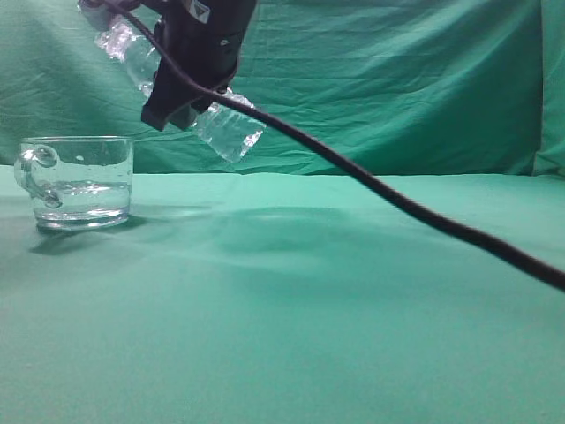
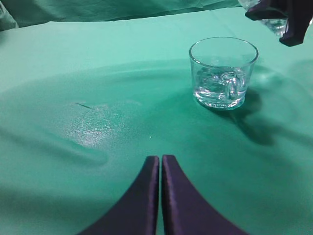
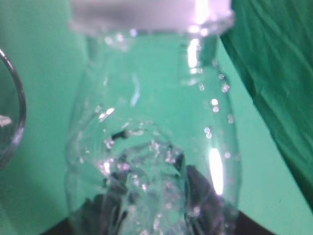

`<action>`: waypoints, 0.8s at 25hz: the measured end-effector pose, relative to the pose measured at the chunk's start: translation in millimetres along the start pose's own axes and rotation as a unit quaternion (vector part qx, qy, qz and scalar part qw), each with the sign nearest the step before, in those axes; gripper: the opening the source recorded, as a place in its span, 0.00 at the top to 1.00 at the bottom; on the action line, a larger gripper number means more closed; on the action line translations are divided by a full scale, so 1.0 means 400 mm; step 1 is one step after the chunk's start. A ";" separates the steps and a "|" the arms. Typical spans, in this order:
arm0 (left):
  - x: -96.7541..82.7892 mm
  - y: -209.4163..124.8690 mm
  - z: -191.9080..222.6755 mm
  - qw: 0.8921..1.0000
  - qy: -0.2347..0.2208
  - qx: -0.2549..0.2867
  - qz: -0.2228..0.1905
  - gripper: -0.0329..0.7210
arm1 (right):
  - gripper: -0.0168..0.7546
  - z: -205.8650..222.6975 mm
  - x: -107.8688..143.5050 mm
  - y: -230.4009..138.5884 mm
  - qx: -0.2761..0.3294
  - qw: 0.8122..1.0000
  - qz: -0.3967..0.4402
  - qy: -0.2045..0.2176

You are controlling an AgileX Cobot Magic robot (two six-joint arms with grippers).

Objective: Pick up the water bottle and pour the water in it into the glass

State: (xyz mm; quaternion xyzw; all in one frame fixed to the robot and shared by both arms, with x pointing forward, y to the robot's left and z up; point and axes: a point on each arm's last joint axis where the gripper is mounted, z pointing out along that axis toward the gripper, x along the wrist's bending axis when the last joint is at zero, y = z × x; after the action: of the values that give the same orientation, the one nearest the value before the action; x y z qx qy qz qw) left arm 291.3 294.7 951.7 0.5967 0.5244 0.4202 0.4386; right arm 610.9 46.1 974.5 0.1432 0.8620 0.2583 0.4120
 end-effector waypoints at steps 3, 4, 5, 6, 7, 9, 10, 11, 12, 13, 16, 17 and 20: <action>0.000 0.000 0.000 1.000 0.000 0.000 0.000 0.96 | 0.66 -0.030 -0.004 0.001 0.040 0.995 0.091 0.015; 0.000 0.000 0.000 1.000 0.000 0.000 0.000 0.96 | 0.66 -0.048 -0.016 0.007 0.046 0.992 0.118 0.017; 0.000 0.000 0.000 1.000 0.000 0.000 0.000 0.96 | 0.66 -0.070 -0.030 0.014 0.052 0.988 0.147 0.019; 0.000 0.000 0.000 1.000 0.000 0.000 0.000 0.96 | 0.66 -0.094 -0.049 0.021 0.056 0.983 0.172 0.020; 0.000 0.000 0.000 1.000 0.000 0.000 0.000 0.96 | 0.66 -0.116 -0.064 0.027 0.060 0.979 0.196 0.022; 0.000 0.000 0.000 1.000 0.000 0.000 0.000 0.96 | 0.66 -0.168 -0.108 0.036 0.064 0.969 0.238 0.025; 0.000 0.000 0.000 1.000 0.000 0.000 0.000 0.96 | 0.66 -0.189 -0.128 0.037 0.066 0.962 0.263 0.031; 0.000 0.000 0.000 1.000 0.000 0.000 0.000 0.96 | 0.66 -0.215 -0.150 0.039 0.063 0.957 0.282 0.036; 0.000 0.000 0.000 1.000 0.000 0.000 0.000 0.96 | 0.66 -0.240 -0.173 0.036 0.059 0.950 0.303 0.042; 0.000 0.000 0.000 1.000 0.000 0.000 0.000 0.96 | 0.66 -0.265 -0.193 0.026 0.054 0.945 0.319 0.049; 0.000 0.000 0.000 1.000 0.000 0.000 0.000 0.96 | 0.66 -0.328 -0.242 -0.030 0.034 0.930 0.362 0.051; 0.000 0.000 0.000 1.000 0.000 0.000 0.000 0.96 | 0.66 -0.341 -0.251 -0.059 0.027 0.927 0.370 0.047; 0.000 0.000 0.000 1.000 0.000 0.000 0.000 0.96 | 0.66 -0.395 -0.271 -0.143 -0.007 0.920 0.390 0.028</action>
State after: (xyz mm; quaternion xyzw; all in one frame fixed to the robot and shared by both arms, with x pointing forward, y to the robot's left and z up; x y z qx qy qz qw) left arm 291.3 294.7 951.7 0.5967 0.5244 0.4202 0.4386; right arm 552.2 -102.9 1094.6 0.4578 0.7471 0.4086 0.2556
